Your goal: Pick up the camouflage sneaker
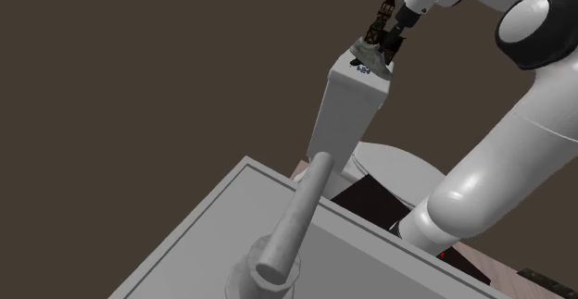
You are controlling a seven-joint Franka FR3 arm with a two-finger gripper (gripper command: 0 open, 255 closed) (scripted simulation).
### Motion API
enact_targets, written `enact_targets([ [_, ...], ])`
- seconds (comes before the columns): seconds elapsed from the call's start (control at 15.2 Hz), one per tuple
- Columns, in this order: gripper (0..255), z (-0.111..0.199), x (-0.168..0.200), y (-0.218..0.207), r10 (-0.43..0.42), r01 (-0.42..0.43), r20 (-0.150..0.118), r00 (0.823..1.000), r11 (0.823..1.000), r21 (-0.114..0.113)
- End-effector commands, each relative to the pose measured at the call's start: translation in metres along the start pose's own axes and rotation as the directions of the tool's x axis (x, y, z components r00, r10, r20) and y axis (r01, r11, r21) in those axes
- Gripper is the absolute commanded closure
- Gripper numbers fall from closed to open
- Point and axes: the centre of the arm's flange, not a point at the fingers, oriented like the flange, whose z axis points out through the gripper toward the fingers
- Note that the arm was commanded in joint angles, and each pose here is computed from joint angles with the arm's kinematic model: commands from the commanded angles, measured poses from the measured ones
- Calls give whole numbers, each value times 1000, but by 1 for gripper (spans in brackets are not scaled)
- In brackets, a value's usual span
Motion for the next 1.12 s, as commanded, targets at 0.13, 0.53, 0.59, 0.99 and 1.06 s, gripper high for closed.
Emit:
enact_targets([
  [0.13,0,4,11,50,-35,35,-13,999,999,-23],
  [0.53,0,30,8,56,-42,41,-15,999,999,-27],
  [0.59,0,35,7,56,-42,41,-15,999,999,-27],
  [0.99,255,43,6,55,-42,41,-15,999,999,-27],
  [1.06,255,43,6,55,-42,41,-15,999,999,-27],
])
